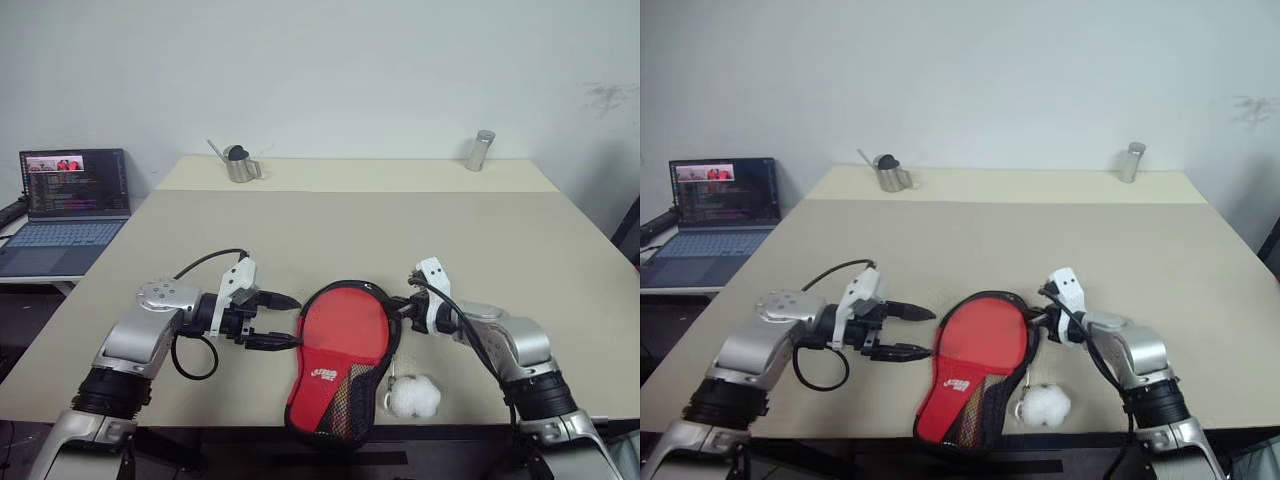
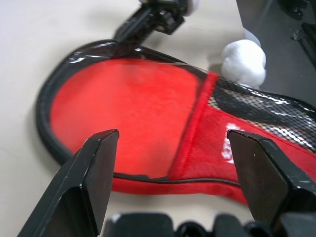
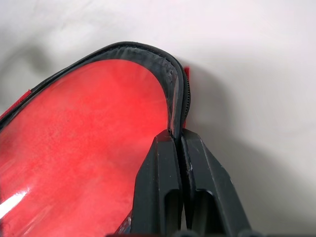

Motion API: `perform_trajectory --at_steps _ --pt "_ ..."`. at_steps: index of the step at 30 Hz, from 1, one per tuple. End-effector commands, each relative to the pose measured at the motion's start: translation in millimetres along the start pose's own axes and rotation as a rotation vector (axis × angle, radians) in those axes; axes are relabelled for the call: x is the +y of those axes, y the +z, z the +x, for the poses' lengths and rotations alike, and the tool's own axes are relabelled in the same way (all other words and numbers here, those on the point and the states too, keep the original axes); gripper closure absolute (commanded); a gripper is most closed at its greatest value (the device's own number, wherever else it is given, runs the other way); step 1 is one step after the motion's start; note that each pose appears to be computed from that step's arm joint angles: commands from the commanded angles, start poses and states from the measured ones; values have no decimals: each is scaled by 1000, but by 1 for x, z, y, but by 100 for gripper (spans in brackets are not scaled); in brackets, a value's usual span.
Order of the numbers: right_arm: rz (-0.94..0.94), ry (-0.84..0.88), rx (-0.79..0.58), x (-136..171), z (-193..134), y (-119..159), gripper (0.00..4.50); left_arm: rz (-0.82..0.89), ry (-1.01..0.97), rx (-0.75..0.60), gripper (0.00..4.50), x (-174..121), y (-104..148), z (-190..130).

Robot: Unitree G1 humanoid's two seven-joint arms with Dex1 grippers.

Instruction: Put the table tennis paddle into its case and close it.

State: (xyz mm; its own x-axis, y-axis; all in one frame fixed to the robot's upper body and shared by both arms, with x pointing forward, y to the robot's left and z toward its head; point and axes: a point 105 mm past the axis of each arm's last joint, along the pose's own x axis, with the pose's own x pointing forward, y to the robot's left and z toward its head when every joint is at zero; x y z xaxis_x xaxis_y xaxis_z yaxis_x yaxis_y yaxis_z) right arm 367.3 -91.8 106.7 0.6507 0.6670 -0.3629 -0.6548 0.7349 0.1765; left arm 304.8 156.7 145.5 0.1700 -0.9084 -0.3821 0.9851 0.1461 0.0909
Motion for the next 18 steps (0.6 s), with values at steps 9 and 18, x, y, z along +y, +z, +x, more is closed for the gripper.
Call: perform_trajectory --at_steps 9,18 --pt "-169 59 -87 4 20 53 448 39 12 -17 67 -2 13 0" --pt "-216 102 -14 9 31 42 448 38 13 -19 67 -2 13 5"
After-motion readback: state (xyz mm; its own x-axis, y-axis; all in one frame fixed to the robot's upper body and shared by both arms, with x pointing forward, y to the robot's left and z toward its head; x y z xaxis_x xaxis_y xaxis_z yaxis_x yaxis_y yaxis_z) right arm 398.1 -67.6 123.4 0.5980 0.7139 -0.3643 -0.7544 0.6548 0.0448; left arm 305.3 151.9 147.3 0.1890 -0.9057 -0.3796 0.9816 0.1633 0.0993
